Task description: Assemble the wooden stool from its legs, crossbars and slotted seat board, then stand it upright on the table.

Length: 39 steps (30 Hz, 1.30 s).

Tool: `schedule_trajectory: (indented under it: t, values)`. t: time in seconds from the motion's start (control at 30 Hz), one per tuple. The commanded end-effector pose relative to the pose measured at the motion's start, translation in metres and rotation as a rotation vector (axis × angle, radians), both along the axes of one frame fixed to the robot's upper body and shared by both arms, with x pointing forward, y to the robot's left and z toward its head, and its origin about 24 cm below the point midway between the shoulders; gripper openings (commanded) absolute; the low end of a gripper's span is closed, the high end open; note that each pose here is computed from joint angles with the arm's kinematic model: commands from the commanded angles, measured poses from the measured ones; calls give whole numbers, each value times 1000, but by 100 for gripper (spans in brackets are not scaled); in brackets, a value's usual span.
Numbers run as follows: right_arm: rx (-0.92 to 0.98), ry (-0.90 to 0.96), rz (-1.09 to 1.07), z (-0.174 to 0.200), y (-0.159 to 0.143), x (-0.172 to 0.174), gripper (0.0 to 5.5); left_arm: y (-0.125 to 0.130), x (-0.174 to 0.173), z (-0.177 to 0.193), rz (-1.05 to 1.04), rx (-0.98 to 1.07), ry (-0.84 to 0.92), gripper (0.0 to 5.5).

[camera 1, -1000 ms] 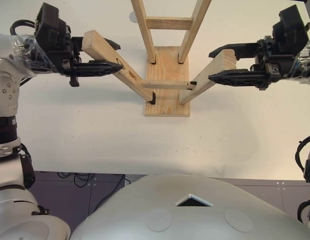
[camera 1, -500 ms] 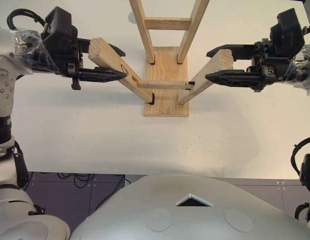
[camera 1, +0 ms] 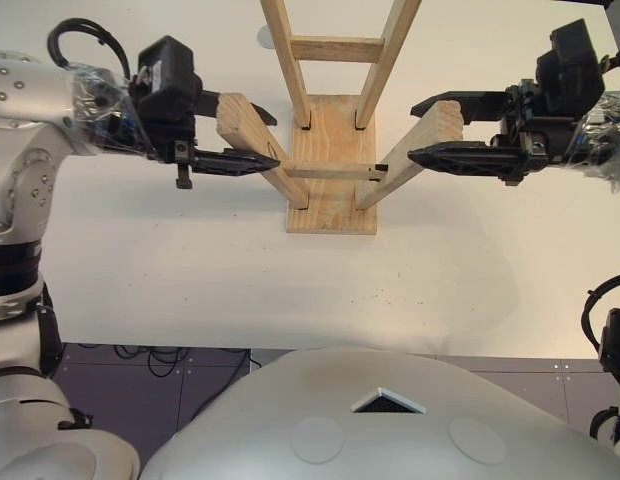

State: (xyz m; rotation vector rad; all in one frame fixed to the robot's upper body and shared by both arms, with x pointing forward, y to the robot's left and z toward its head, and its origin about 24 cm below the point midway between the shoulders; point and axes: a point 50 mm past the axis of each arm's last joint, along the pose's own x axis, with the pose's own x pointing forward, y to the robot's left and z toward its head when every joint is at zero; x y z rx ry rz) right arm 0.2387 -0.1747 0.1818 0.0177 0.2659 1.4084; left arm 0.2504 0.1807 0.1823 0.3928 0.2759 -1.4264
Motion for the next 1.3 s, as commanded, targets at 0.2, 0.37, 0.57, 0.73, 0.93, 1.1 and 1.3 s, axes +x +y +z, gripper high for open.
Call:
schedule_trajectory:
  t: [0.2,0.37,0.57,0.73,0.93,1.1,1.3]
  values:
    - [-45,168,152,-45,43,-28,238,-29,-19,-89,-1,275,171,201]
    - [-9,109,40,-46,47,-14,233,-31,-12,-89,61,130,165,201]
    - [31,87,-26,-38,45,-1,340,-19,5,-70,151,-24,69,293]
    - [50,53,-52,-30,42,7,349,-1,1,-58,186,-26,45,300]
    - [104,42,-103,-19,27,9,349,23,-8,-20,255,-206,12,300]
    - [195,36,-136,-9,23,11,349,39,-8,-2,345,-351,-48,300]
    - [674,76,-162,45,-18,15,355,73,1,28,618,-858,-30,261]
